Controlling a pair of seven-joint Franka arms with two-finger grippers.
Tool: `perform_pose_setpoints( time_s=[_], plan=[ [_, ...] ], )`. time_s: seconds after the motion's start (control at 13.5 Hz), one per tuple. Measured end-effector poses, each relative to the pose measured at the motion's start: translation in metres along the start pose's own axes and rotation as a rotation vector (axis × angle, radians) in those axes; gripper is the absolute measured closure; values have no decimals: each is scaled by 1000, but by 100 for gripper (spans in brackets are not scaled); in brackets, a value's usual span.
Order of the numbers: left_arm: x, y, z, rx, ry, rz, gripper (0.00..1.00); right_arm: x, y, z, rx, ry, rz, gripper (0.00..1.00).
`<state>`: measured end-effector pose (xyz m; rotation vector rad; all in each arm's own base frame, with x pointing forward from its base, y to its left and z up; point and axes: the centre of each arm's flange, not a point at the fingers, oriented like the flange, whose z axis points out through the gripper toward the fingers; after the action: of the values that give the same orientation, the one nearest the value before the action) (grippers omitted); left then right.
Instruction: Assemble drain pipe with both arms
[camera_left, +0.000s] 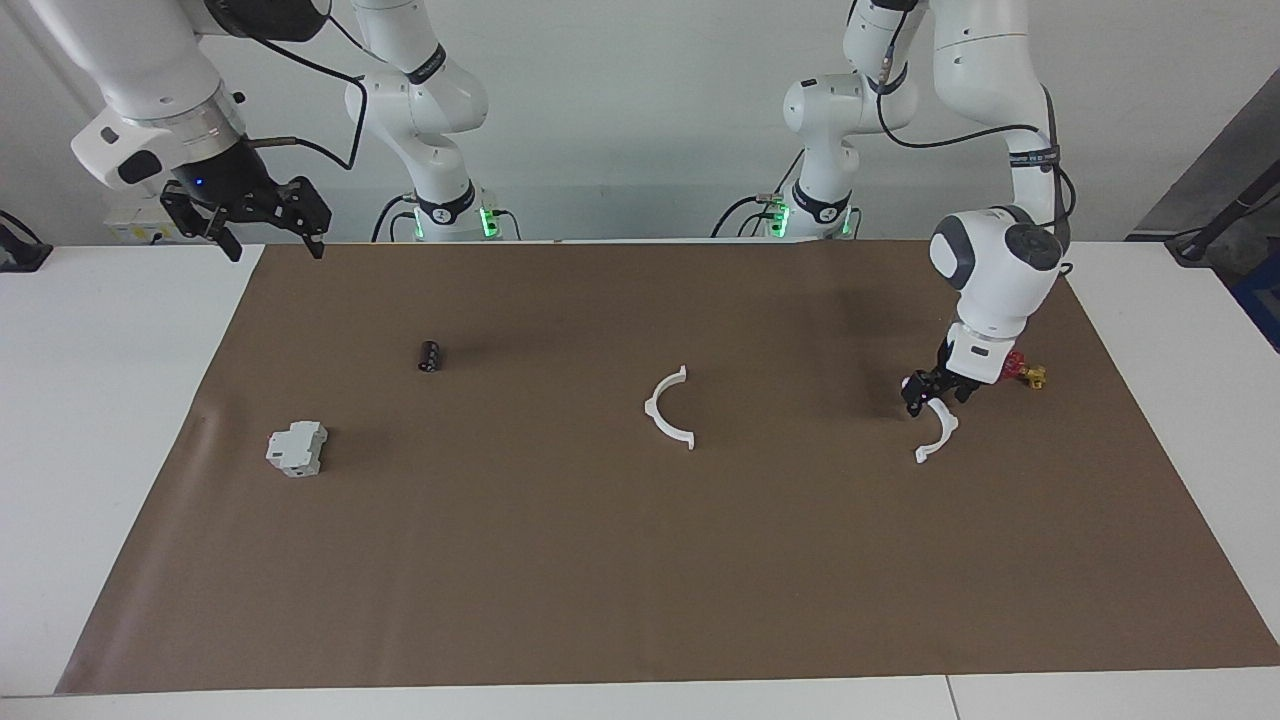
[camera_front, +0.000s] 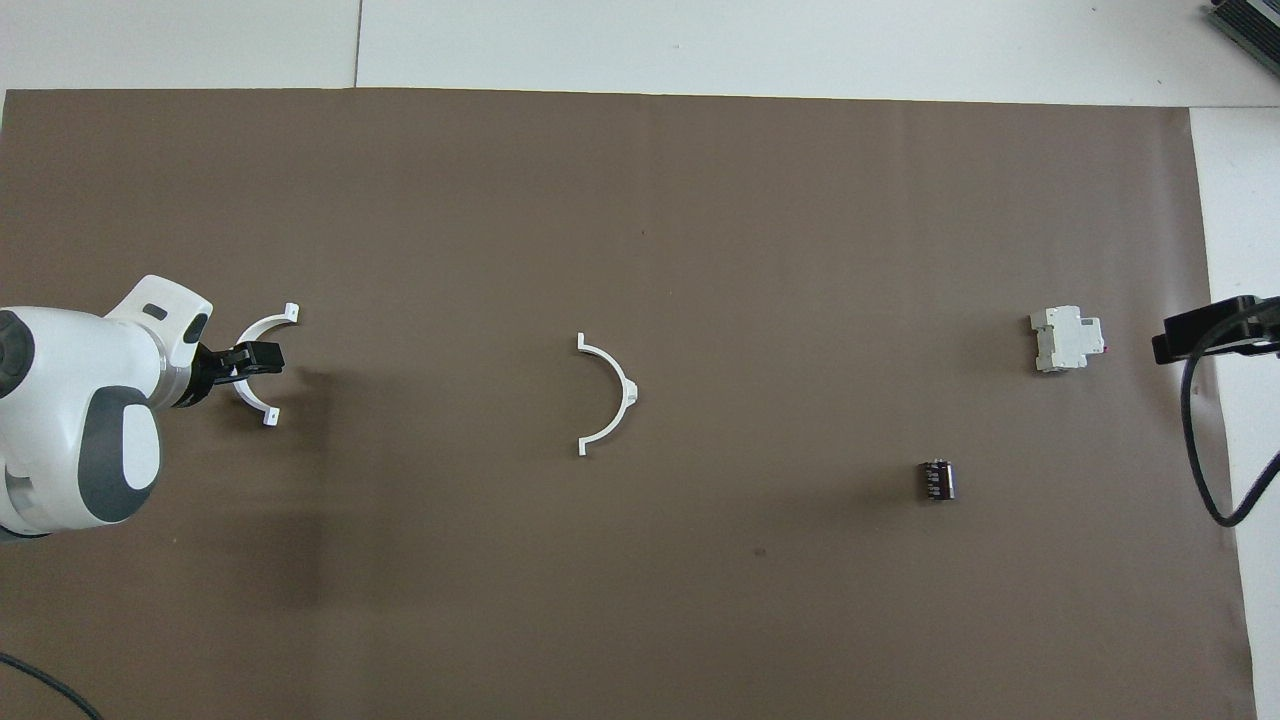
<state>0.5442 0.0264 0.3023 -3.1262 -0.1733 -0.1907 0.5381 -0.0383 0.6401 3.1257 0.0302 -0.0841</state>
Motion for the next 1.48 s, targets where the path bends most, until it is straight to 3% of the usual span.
perform_pose_setpoints(
  time_s=[0.74,1.18,1.26,1.48],
  plan=[
    [2,-1,3,1,12,43,0,3,-16,3,-3,13,-31,0],
    [3,7,5,-2,18,52,78,0,-19,17,6,19,-30,0],
    [4,7,4,-2,18,52,83,-2,-19,18,7,18,-30,0],
    [15,8,-10,0,-28,43,83,-4,-19,16,7,21,-30,0]
  ],
)
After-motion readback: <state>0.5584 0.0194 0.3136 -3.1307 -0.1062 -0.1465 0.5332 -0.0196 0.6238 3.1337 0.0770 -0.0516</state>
